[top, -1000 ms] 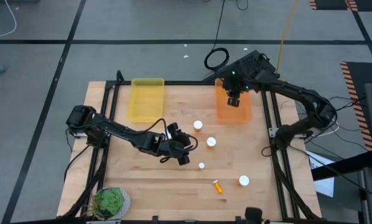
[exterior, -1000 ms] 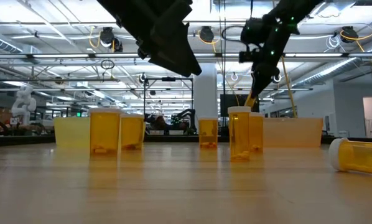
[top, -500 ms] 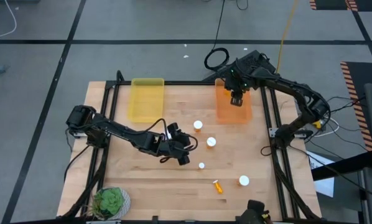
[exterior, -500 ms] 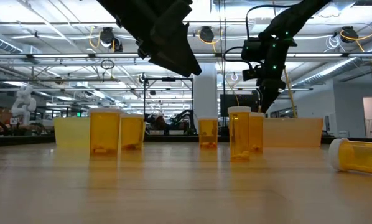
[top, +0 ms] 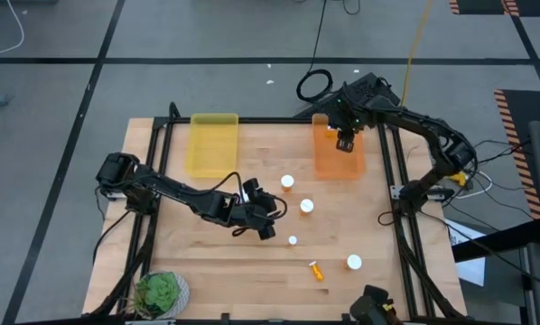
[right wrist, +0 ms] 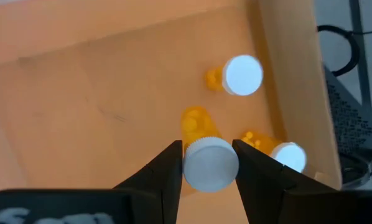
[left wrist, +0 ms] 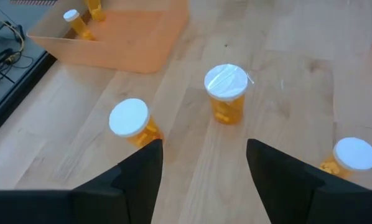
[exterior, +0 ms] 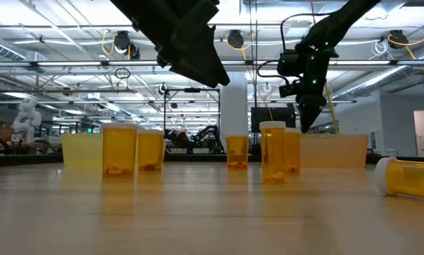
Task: Pick and place medicine bottles into bin by pill shape (circle, oval)
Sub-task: Put the small orange pill bottle into the orange bin
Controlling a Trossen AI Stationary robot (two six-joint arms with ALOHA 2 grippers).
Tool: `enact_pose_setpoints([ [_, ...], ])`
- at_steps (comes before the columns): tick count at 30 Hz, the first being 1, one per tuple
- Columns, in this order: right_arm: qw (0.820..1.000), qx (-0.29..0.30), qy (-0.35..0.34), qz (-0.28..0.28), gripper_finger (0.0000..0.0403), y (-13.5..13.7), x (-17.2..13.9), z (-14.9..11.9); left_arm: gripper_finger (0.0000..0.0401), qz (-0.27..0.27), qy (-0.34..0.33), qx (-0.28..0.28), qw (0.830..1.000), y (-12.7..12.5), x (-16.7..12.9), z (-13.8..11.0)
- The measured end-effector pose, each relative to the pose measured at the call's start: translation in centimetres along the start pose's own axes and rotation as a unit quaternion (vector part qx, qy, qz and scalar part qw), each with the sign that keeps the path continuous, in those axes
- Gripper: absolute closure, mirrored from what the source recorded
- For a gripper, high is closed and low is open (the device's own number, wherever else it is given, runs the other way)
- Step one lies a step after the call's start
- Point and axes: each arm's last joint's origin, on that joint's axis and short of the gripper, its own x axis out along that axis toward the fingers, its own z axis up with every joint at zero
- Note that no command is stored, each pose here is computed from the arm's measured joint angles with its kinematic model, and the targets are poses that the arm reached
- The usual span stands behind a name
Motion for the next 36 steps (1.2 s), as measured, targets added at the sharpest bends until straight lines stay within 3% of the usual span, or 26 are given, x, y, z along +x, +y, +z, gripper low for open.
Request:
enact_pose_setpoints([
  [15, 0.998, 0.005, 0.063, 0.02, 0.0277, -0.4, 2.6, -0.6, 0.0164, -0.003, 0.001, 0.0, 1.0, 0.0, 0.0, 0.0],
  [36, 0.995, 0.026, 0.091, 0.021, 0.0277, -1.0, 2.7, -1.6, 0.0164, -0.003, 0.001, 0.0, 1.0, 0.0, 0.0, 0.0],
])
